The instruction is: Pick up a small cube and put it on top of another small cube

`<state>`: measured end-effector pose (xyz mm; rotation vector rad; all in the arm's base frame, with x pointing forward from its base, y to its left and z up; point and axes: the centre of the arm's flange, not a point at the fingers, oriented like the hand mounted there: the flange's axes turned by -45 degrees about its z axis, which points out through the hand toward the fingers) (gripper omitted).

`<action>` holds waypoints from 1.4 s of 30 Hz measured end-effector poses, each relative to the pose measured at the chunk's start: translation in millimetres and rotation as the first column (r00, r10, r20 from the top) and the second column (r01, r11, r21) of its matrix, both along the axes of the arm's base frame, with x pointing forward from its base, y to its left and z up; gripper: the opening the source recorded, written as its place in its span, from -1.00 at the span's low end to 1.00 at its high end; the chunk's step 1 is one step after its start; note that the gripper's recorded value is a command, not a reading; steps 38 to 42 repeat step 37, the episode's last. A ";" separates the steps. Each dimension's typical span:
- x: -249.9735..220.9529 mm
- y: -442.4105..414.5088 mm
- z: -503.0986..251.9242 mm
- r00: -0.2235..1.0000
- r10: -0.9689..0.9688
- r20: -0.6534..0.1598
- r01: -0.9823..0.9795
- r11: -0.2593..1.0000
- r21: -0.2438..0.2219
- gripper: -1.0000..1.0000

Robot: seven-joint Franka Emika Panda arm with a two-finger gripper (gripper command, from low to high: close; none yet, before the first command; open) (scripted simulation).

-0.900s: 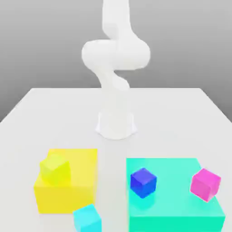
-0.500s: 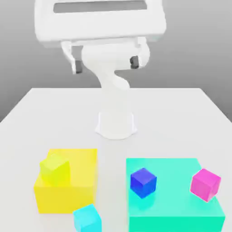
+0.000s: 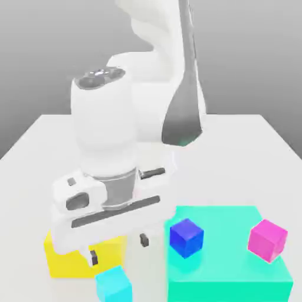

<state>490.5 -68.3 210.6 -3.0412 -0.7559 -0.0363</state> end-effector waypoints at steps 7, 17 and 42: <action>-3.2 -3.5 -67.9 1.000 0.015 -0.019 -0.015 1.000 -0.014 -1.00; -4.1 0.6 -14.5 1.000 0.017 -0.022 -0.017 1.000 -0.007 -1.00; -52.3 135.8 67.9 0.994 0.110 -0.022 -0.110 0.994 -0.010 1.00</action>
